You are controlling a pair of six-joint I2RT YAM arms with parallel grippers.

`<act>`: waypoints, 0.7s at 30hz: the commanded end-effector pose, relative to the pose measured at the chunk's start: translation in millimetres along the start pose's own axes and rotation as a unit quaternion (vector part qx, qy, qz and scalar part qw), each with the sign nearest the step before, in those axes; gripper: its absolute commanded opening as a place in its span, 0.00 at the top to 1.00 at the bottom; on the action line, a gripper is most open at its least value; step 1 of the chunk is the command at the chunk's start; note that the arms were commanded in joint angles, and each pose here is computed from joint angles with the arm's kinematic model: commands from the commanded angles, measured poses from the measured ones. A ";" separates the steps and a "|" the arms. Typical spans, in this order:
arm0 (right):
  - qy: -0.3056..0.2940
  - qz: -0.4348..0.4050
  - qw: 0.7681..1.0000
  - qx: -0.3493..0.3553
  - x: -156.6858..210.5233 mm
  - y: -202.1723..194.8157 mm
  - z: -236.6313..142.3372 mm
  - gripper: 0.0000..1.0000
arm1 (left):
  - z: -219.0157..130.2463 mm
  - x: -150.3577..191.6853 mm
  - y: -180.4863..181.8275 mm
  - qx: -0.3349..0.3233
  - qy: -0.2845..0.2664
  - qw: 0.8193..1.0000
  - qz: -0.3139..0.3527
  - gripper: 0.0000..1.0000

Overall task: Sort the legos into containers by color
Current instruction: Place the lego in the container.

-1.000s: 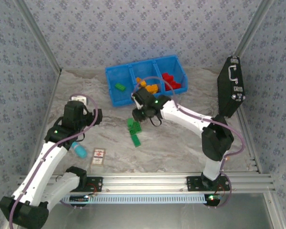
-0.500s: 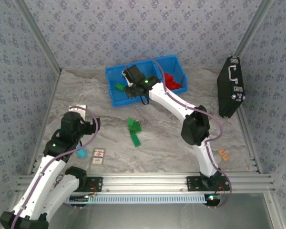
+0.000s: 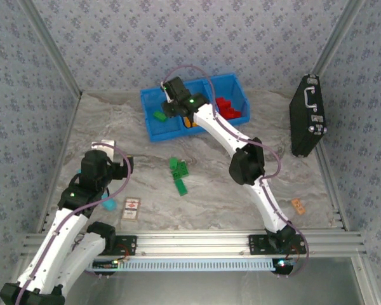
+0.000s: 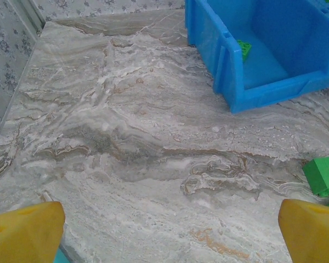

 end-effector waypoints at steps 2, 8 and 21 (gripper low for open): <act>-0.029 0.008 0.999 -0.036 -11.6 5.5 13.5 0.67 | 1.1 -4.1 3.1 -0.013 -0.013 1.000 -0.001 0.00; -0.042 0.018 0.997 -0.064 -13.0 9.8 35.2 0.66 | 4.4 -3.3 1.9 -0.011 -0.008 1.000 0.001 0.00; -0.026 0.028 0.993 -0.114 11.4 11.4 82.3 0.60 | 16.8 -0.6 -1.4 -0.010 0.013 1.000 0.008 0.00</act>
Point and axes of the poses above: each hand's point on the last joint's axis, 136 mm out from that joint toward the fingers, its own z axis out along the fingers, its own y axis along the line the jaws close on, x = y × z, the point moved 7 cm from there along -z, back along the fingers, and after that the axes turned 7 degrees about z, right-handed, at the moved point
